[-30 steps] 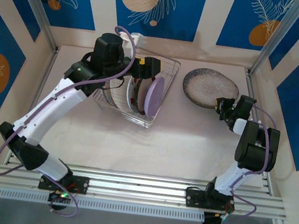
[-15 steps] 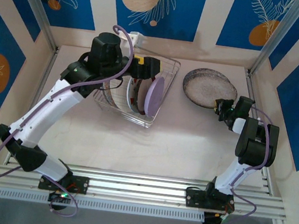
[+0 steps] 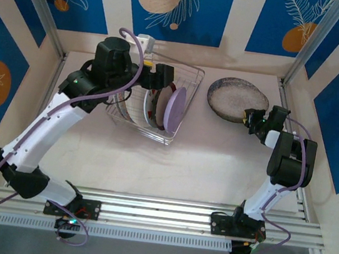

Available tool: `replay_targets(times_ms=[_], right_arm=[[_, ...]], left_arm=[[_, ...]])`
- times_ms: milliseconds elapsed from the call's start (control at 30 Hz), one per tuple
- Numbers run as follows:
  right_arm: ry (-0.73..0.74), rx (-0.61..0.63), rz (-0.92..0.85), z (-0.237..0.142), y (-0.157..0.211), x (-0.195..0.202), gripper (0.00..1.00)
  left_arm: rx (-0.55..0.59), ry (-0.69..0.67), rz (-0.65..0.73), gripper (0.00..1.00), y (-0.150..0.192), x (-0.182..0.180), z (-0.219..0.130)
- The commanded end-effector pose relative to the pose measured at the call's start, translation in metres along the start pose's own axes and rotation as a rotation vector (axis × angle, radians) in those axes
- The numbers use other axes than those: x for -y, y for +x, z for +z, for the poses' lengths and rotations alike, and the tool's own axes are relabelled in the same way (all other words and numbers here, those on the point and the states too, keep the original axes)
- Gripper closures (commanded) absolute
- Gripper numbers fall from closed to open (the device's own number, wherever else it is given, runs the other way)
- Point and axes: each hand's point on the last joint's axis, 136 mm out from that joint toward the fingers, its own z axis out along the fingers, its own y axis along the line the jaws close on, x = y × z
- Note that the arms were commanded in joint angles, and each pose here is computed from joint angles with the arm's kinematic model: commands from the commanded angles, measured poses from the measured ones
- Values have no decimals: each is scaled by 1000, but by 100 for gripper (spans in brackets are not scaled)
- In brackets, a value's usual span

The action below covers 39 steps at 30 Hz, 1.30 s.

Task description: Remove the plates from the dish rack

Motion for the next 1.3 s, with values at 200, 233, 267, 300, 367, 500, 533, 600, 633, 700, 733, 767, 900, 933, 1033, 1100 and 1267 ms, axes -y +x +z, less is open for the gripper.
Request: replay_targets(times_ms=[200, 233, 267, 300, 367, 500, 533, 600, 633, 700, 733, 767, 900, 933, 1033, 1100, 1267], right_arm=[[-107, -29, -75, -5, -7, -56, 69], [-98, -33, -73, -5, -6, -56, 70], [-91, -36, -70, -5, -7, -56, 69], [-82, -40, -66, -4, -7, -55, 69], [-68, -46, -65, -4, -7, -54, 69], [-29, -59, -50, -2, -7, -47, 67], [-20, -61, -48, -2, -6, -45, 66], [4, -69, -38, -2, -6, -40, 65], [11, -74, -33, -1, -5, -38, 65], [34, -80, -22, 0, -5, -32, 65], [43, -83, -15, 0, -5, -30, 65], [54, -89, -9, 1, -5, -28, 65], [87, -100, 4, 2, -5, -23, 64], [94, -98, 9, 3, -6, -22, 64], [111, -105, 14, 4, -6, -20, 64], [125, -109, 21, 4, -6, -19, 64], [212, -128, 57, 4, -4, -7, 63]], left_arm=[[42, -43, 67, 10, -16, 1, -21], [41, -42, 66, 10, -16, 2, -20], [41, -38, 64, 10, -16, 2, -19], [44, -34, 65, 10, -17, 3, -20], [45, -32, 66, 10, -17, 4, -19], [44, -28, 70, 10, -18, 5, -18], [46, -28, 70, 10, -19, 5, -18], [46, -28, 72, 10, -19, 5, -19], [45, -29, 70, 10, -19, 5, -18], [44, -28, 70, 9, -18, 5, -18], [48, -29, 70, 10, -20, 5, -19], [47, -29, 71, 9, -19, 5, -19], [46, -30, 71, 10, -19, 5, -18], [46, -30, 71, 10, -19, 5, -18], [45, -30, 72, 9, -19, 5, -17], [43, -32, 71, 9, -19, 4, -17], [45, -34, 67, 9, -19, 4, -17]])
